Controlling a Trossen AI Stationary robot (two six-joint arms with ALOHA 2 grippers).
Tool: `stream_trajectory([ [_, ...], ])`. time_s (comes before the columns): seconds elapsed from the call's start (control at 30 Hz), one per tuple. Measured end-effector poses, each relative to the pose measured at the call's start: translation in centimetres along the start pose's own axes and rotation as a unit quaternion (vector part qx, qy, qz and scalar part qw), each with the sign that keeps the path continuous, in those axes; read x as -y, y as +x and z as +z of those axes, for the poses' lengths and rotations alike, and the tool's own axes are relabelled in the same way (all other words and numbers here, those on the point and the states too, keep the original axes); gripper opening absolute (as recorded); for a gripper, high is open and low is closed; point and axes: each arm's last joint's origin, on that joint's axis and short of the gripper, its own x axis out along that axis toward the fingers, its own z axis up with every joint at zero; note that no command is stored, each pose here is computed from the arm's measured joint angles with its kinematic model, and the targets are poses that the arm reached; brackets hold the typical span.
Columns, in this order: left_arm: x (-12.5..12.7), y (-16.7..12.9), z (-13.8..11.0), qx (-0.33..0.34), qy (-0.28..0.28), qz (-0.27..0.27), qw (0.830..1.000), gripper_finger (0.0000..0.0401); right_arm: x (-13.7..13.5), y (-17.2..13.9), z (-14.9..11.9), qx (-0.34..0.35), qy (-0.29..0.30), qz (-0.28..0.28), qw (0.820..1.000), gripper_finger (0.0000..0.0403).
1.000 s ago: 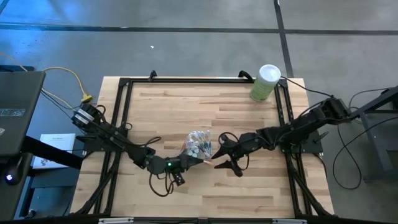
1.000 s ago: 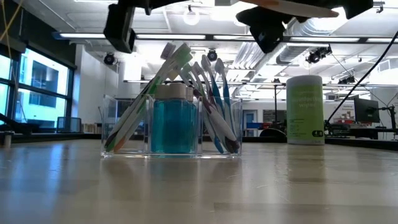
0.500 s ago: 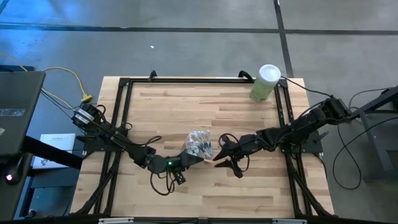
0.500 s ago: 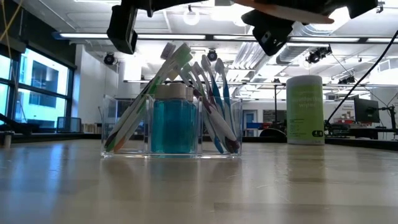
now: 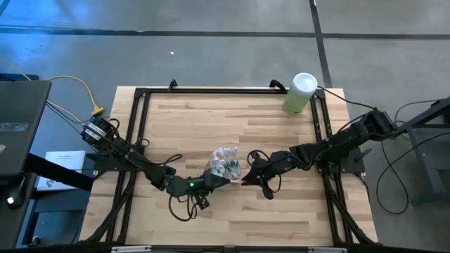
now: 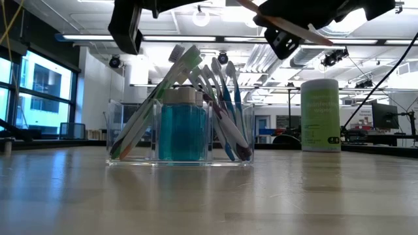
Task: Pick & Place toothbrushing station
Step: Put the orange toothbrush into the transparent organizer
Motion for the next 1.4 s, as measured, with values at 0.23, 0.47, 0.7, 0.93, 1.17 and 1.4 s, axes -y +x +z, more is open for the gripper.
stream_trajectory([
  [0.23,-0.3,-0.5,0.7,0.01,-0.074,0.014,0.997,0.0075,0.0,0.0,0.0,0.002,-0.019,-0.017,1.0,0.0027],
  [0.47,-1.2,-1.4,1.0,-0.06,-0.227,0.074,0.969,0.0079,-0.3,-0.3,0.4,0.023,-0.048,-0.044,0.998,0.0027],
  [0.7,-1.4,-2.1,1.5,-0.073,-0.274,0.084,0.955,0.0079,-1.7,-1.6,0.8,0.043,-0.104,-0.107,0.988,0.0021],
  [0.93,-2.9,-3.5,2.7,-0.017,-0.317,0.121,0.94,0.0079,-2.2,-2.0,-0.1,0.017,-0.14,-0.163,0.977,0.0013],
  [1.17,-3.6,-4.6,2.9,-0.052,-0.348,0.157,0.923,0.0079,-2.5,-2.3,-0.4,0.016,-0.156,-0.227,0.961,0.0013],
  [1.4,-2.9,-3.5,1.2,-0.044,-0.467,0.171,0.866,0.0079,-4.2,-2.6,0.3,0.063,-0.217,-0.273,0.935,0.0013],
])
